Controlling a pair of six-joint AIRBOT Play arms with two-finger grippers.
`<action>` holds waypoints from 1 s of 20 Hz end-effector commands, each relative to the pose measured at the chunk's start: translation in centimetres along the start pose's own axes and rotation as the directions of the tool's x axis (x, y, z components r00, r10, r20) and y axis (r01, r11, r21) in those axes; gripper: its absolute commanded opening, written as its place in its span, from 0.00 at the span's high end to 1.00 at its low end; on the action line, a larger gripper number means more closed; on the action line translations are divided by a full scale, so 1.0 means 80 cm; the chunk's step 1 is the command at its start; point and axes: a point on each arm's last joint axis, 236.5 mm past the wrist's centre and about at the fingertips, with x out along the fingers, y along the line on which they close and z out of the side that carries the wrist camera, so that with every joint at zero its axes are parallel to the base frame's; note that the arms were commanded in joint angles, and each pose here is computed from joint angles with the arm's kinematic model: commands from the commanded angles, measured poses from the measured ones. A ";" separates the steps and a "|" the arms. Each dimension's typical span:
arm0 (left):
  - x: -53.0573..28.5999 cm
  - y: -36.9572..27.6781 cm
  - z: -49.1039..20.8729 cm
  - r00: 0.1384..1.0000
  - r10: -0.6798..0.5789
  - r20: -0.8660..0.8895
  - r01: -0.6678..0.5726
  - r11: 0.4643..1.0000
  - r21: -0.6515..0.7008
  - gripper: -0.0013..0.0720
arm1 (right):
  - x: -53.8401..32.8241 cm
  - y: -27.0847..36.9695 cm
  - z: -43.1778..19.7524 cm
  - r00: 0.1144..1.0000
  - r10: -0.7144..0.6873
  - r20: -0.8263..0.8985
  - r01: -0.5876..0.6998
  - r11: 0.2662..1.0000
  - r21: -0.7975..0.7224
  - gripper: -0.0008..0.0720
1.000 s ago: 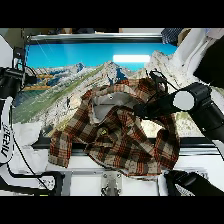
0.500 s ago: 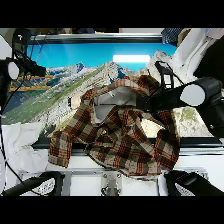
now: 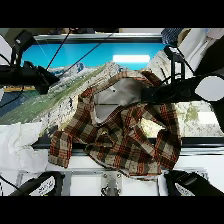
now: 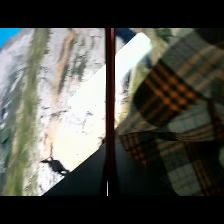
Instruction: Fold the clothes and pants, and hang the long-sleeved shirts on hangers.
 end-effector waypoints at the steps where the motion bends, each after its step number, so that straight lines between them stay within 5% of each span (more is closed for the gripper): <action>1: -0.026 -0.067 -0.006 0.938 -0.337 0.078 0.331 0.940 0.085 0.96 | -0.004 -0.002 -0.008 1.000 -0.009 -0.026 0.009 1.000 0.002 0.95; 5: -0.009 -0.034 -0.029 0.936 -0.342 0.086 0.344 0.939 0.001 0.96 | -0.005 -0.003 -0.011 0.999 -0.012 -0.034 0.013 0.999 0.031 0.95; 9: -0.007 -0.054 -0.050 0.885 -0.464 0.047 0.439 0.863 0.249 0.96 | -0.007 -0.004 -0.008 1.000 -0.017 -0.025 0.019 0.998 0.060 0.95; 20: 0.018 -0.072 -0.086 0.867 -0.469 -0.169 0.498 0.798 0.339 0.96 | -0.043 -0.072 0.015 0.994 -0.112 -0.004 0.110 0.972 0.206 0.95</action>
